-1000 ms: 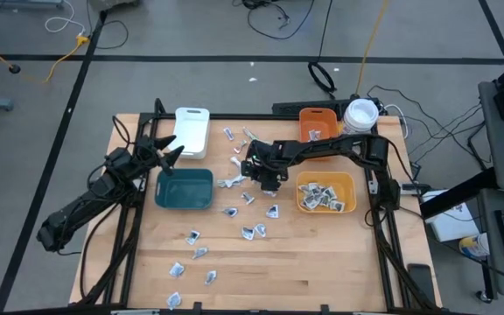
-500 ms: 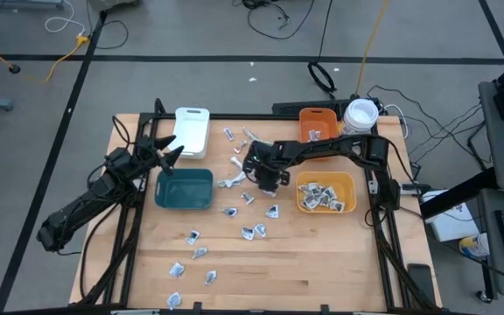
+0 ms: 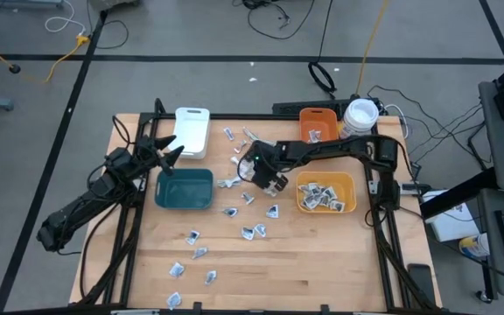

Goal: Pick & Place First Aid Supplies
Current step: Put the antibiotic ointment into the orange bin

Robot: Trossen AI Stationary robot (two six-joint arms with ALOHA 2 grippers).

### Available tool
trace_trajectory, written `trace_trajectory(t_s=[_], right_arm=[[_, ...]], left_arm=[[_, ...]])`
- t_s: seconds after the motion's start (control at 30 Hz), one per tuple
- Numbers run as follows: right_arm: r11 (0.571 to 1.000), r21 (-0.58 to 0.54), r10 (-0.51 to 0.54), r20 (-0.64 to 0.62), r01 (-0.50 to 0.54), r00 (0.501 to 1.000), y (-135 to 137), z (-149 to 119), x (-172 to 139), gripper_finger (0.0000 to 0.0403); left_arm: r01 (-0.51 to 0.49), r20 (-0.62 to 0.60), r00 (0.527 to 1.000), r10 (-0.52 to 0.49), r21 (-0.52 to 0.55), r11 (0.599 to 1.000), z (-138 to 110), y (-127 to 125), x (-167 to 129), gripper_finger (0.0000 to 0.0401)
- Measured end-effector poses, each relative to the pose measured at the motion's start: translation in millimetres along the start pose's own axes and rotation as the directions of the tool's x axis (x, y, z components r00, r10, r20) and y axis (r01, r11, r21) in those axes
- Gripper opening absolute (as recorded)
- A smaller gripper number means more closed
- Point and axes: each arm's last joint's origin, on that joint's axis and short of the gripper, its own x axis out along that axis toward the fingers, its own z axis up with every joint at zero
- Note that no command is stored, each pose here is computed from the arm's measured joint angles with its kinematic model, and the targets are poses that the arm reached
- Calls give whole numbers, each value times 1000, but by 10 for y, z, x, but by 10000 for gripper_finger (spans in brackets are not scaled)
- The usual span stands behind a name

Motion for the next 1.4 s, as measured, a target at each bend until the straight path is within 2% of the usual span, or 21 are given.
trace_trajectory(t_s=[0.1,0.17,0.27,0.33,0.4,0.53,0.63,0.7,0.8,0.97,1.07,1.2,1.4], right_arm=[[984,155,-74,-64,83,995,-73,-29,-137,1],[955,264,-118,-96,139,988,-120,-53,-239,1],[856,456,-194,-152,243,969,-201,-101,-398,1],[757,574,-238,-203,312,950,-251,-155,-498,1],[634,679,-275,-248,369,929,-291,-225,-601,0],[352,823,-323,-340,445,884,-329,-378,-750,0],[143,849,-327,-444,508,834,-299,-532,-836,0],[22,837,-321,-512,546,797,-277,-649,-895,0],[-86,796,-257,-599,599,758,-199,-854,-901,0],[-191,755,-189,-656,628,731,-83,-1172,-882,0],[-223,725,-124,-685,652,718,34,-1357,-817,0],[-287,699,-98,-702,655,706,130,-1545,-773,0],[-296,716,-73,-677,632,733,193,-1651,-738,5]], left_arm=[[0,0,1000,0,0,1000,0,0,0,306],[0,0,1000,0,0,1000,0,0,0,305],[0,0,1000,0,0,1000,0,0,0,306],[0,0,1000,0,0,1000,0,0,0,306],[0,0,1000,0,0,1000,0,0,0,305],[0,0,1000,0,0,1000,0,0,0,305],[0,0,1000,0,0,1000,0,0,0,305],[0,0,1000,0,0,1000,0,0,0,306],[0,0,1000,0,0,1000,0,0,0,306],[0,0,1000,0,0,1000,0,0,0,306],[0,0,1000,0,0,1000,0,0,0,306],[0,0,1000,0,0,1000,0,0,0,306],[0,0,1000,0,0,1000,0,0,0,306]])
